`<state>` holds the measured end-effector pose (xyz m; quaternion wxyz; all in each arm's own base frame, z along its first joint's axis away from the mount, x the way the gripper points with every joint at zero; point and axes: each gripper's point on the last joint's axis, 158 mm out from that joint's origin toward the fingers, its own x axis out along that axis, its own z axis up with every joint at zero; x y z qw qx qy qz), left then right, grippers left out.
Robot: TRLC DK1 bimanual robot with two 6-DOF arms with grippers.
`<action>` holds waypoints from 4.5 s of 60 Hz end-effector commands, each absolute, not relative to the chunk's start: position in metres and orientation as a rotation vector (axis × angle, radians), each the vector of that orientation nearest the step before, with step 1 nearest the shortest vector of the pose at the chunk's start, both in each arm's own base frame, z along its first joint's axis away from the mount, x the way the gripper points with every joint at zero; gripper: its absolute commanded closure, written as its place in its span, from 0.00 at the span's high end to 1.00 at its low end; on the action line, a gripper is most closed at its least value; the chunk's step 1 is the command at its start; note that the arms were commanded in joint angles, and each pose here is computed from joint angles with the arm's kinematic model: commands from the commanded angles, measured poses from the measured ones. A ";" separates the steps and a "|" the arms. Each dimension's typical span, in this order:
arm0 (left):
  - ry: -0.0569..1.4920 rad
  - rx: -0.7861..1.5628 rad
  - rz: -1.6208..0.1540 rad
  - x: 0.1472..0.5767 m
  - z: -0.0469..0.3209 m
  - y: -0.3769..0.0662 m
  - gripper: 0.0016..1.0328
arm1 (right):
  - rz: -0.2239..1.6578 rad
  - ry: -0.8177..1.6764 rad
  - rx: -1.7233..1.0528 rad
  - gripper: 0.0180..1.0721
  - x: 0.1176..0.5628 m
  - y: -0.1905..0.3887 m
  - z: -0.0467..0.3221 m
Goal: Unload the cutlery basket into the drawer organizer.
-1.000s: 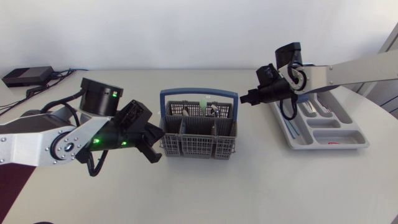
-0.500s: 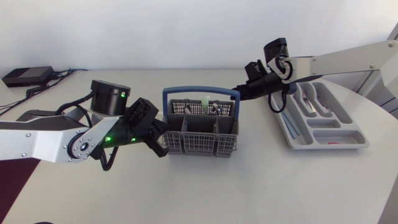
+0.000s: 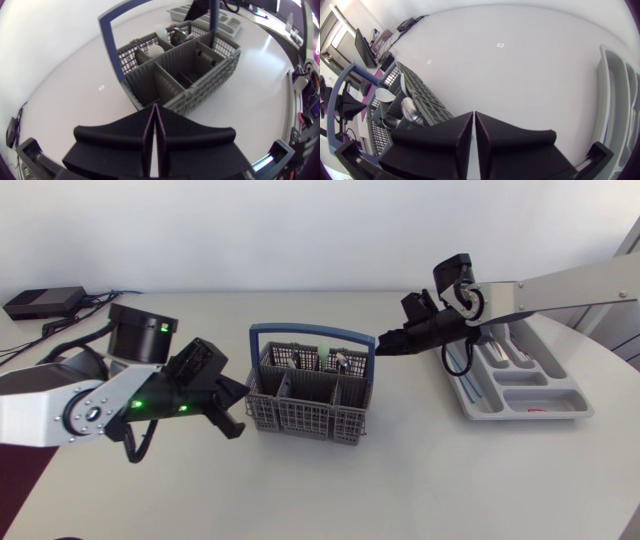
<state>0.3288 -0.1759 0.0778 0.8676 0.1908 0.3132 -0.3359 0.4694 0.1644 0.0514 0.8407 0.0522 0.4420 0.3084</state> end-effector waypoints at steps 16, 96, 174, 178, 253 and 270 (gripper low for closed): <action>0.743 0.466 -0.871 0.279 0.045 -0.188 0.03 | 0.645 0.903 0.109 0.11 0.481 0.169 0.059; 0.664 0.390 -0.716 0.434 0.018 -0.187 0.03 | 0.826 1.023 0.079 0.11 0.352 0.213 0.056; 0.683 0.537 -1.067 0.236 0.063 -0.211 0.03 | 0.615 0.824 0.045 0.11 0.506 0.192 0.064; 0.690 0.541 -1.095 0.227 0.060 -0.217 0.03 | 0.626 0.825 0.047 0.11 0.513 0.200 0.065; 0.653 0.471 -0.785 0.343 0.027 -0.144 0.03 | 0.852 0.965 0.040 0.11 0.389 0.228 0.064; 0.635 0.468 -0.793 0.370 0.030 -0.157 0.03 | 0.853 0.976 0.023 0.11 0.356 0.210 0.060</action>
